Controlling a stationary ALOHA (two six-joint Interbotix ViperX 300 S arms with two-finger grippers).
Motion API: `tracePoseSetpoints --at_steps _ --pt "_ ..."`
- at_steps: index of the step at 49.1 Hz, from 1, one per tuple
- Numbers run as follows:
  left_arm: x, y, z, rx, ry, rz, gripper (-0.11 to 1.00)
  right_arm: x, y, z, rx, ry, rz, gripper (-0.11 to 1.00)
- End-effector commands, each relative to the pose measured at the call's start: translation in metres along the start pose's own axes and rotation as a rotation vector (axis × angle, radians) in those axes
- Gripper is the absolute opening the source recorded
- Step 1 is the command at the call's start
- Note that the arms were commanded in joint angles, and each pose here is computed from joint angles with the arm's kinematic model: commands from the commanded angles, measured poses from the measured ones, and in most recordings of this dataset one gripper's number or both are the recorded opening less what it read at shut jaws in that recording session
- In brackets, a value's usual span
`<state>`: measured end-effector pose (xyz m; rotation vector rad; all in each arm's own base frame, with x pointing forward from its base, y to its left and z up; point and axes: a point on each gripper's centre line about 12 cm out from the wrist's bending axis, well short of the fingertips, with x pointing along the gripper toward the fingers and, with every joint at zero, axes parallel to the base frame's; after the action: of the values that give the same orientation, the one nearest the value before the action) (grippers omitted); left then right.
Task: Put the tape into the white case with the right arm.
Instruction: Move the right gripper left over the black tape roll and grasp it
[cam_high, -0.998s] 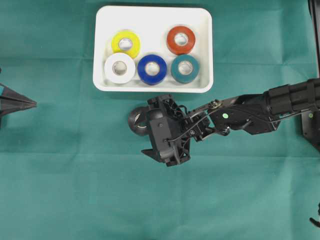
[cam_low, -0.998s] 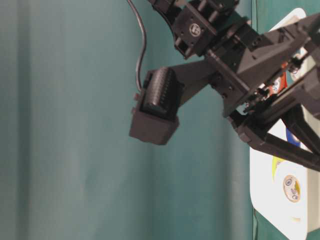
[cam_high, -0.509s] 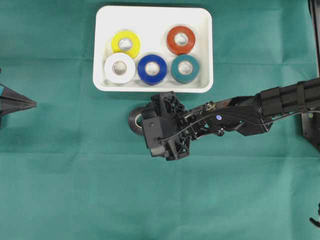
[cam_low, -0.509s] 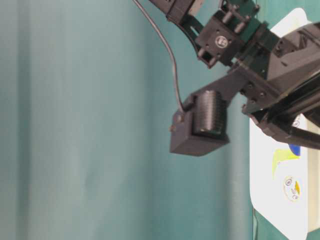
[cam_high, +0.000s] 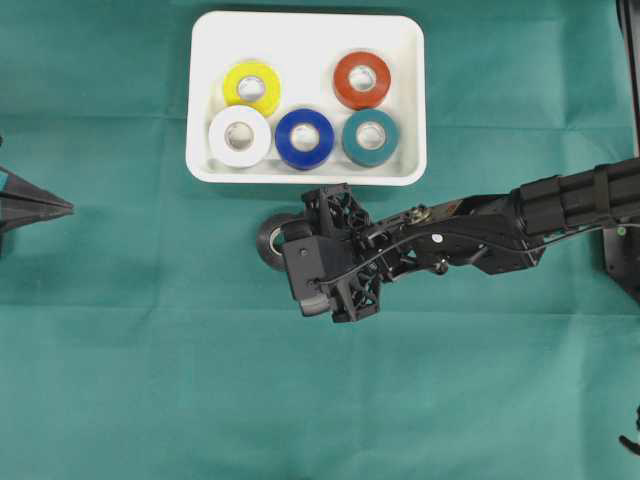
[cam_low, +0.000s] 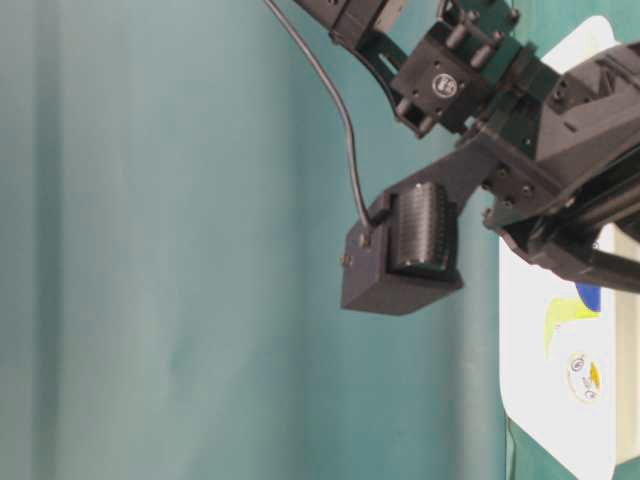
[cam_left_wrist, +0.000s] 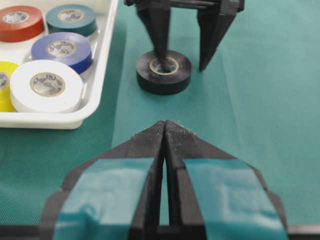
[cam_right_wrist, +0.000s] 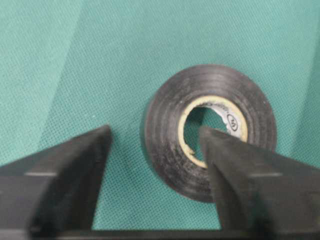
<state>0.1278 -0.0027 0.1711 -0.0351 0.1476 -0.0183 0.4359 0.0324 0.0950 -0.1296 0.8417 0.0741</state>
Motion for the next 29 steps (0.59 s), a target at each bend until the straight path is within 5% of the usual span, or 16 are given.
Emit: tracePoseSetpoints --at_steps 1,8,29 --pt "0.001 0.0 0.004 0.001 -0.006 0.001 0.0 -0.006 -0.002 0.015 0.007 -0.047 0.001 0.18" --pt "0.001 0.0 0.004 0.001 -0.008 0.003 0.0 -0.005 -0.001 0.017 0.008 -0.061 0.01 0.03" --pt "0.001 0.0 0.004 0.001 -0.006 0.003 0.0 -0.016 0.001 0.026 0.01 -0.086 0.01 0.02"
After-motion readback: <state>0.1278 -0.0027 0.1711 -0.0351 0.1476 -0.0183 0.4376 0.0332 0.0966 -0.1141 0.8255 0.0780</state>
